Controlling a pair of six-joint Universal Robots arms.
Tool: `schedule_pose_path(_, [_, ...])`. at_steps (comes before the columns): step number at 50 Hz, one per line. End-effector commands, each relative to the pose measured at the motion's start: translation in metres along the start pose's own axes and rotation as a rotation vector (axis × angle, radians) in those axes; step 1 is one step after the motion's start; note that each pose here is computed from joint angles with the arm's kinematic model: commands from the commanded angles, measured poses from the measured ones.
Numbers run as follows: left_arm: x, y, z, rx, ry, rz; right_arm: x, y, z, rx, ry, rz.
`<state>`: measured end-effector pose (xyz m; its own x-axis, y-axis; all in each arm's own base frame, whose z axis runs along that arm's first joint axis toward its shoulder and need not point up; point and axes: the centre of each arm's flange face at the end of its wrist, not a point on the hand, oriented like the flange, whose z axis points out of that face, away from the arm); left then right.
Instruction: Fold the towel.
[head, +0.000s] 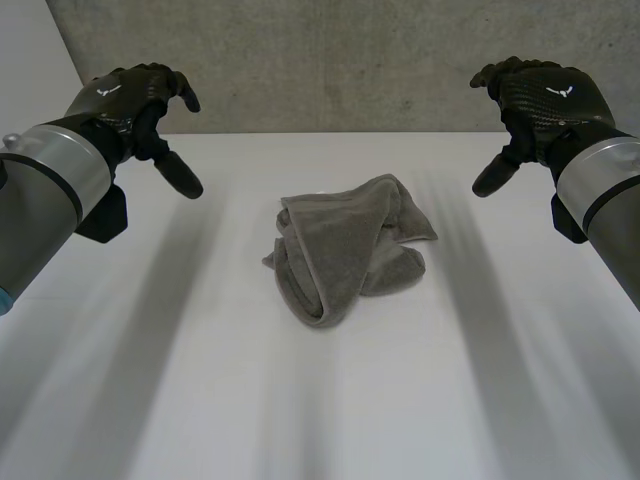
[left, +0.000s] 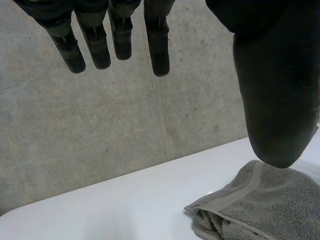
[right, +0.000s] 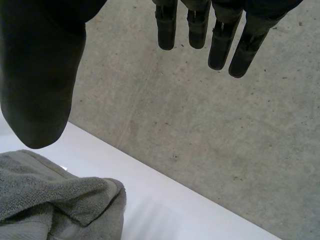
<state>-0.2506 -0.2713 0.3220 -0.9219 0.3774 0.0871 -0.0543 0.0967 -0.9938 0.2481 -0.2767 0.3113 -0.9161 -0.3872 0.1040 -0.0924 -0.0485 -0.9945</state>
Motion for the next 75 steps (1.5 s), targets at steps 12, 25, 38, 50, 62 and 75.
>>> schedule_pose_path(12, [0.001, -0.004, -0.002, 0.010, 0.008, 0.004, -0.001, 0.000, 0.000, 0.000, -0.007, -0.003])
schedule_pose_path(25, [0.002, 0.003, 0.001, -0.006, 0.018, 0.004, -0.004, 0.001, 0.000, -0.001, -0.026, -0.008])
schedule_pose_path(38, [0.022, 0.084, 0.038, -0.197, 0.286, -0.016, -0.043, 0.051, 0.005, -0.039, -0.402, -0.395])
schedule_pose_path(50, [0.023, 0.157, 0.057, -0.305, 0.342, 0.126, -0.115, 0.126, -0.002, -0.133, -0.559, -0.520])
schedule_pose_path(62, [0.021, 0.177, 0.063, -0.315, 0.342, 0.153, -0.137, 0.176, 0.006, -0.079, -0.403, -0.562])
schedule_pose_path(75, [0.020, 0.179, 0.063, -0.317, 0.340, 0.153, -0.143, 0.176, 0.007, -0.039, -0.388, -0.473])
